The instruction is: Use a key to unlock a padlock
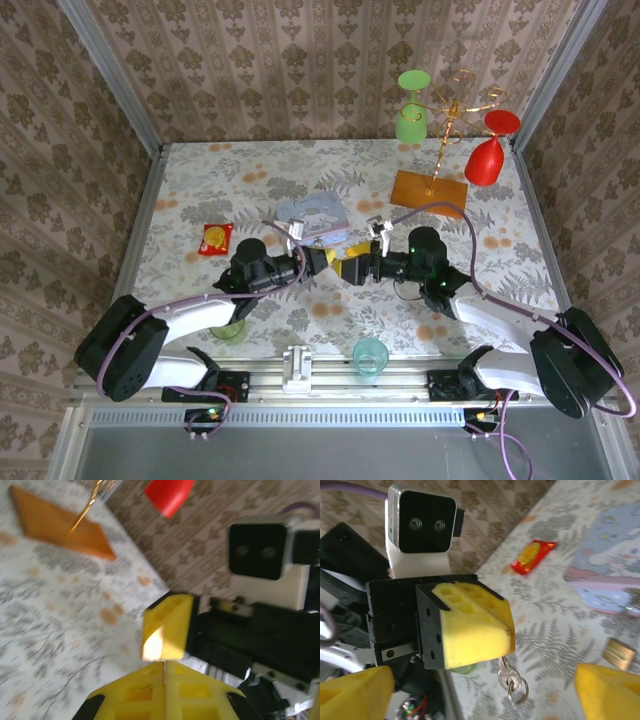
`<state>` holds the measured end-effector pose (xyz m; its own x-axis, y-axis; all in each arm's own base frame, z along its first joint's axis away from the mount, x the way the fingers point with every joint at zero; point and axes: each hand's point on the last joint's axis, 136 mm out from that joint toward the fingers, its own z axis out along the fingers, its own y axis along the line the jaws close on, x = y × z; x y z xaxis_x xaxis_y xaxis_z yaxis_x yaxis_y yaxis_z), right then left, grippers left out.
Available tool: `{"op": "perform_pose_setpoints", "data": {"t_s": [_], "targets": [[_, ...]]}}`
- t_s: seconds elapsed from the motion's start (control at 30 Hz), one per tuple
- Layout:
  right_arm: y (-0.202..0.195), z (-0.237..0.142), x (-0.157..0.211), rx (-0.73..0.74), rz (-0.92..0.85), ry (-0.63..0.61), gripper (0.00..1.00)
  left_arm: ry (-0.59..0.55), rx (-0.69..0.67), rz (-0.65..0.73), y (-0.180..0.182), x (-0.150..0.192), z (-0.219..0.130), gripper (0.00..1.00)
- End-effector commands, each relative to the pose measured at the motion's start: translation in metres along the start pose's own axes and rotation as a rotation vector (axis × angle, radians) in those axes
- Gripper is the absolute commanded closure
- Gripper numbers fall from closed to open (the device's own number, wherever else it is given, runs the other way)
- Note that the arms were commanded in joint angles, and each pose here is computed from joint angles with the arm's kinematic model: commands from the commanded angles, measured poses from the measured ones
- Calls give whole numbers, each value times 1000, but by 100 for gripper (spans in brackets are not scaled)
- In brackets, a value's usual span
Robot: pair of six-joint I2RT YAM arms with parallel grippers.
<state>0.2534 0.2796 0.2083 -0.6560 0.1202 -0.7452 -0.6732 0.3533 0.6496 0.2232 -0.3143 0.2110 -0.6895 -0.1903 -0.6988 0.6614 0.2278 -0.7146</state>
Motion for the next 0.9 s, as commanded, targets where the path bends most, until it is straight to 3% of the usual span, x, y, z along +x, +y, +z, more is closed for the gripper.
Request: {"op": "perform_pose_setpoints", "data": {"t_s": [0.0, 0.23, 0.33, 0.87], "targets": [[25, 7, -17, -148, 2, -28, 14, -97, 137, 46, -29, -23, -7, 100], [29, 8, -19, -205, 25, -60, 36, -137, 130, 54, -29, -30, -14, 100], [30, 7, -19, -209, 24, -64, 51, -132, 114, 60, -29, -29, -15, 100], [32, 6, -15, -243, 29, -70, 69, -143, 101, 93, -35, -35, -20, 100]]}}
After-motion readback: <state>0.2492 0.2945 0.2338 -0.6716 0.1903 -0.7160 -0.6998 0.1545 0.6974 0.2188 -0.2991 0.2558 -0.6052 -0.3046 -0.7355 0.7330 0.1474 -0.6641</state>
